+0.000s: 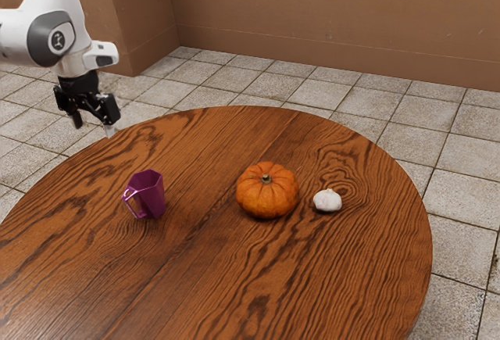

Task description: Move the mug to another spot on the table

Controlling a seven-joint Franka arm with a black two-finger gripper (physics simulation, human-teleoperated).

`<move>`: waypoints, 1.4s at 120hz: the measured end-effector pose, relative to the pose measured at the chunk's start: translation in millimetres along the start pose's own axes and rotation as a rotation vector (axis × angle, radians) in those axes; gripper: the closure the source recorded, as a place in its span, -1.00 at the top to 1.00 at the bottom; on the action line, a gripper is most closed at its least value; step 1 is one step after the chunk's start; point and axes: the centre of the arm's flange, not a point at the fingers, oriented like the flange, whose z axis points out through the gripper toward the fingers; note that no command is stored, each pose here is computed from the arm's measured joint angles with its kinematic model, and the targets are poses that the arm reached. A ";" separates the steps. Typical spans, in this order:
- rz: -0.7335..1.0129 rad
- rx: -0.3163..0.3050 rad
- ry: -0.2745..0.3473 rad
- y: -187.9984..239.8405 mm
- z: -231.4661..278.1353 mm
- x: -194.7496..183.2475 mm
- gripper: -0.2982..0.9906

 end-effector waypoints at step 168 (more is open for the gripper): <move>0.384 -0.137 0.033 1.9 230.6 19.8 0.54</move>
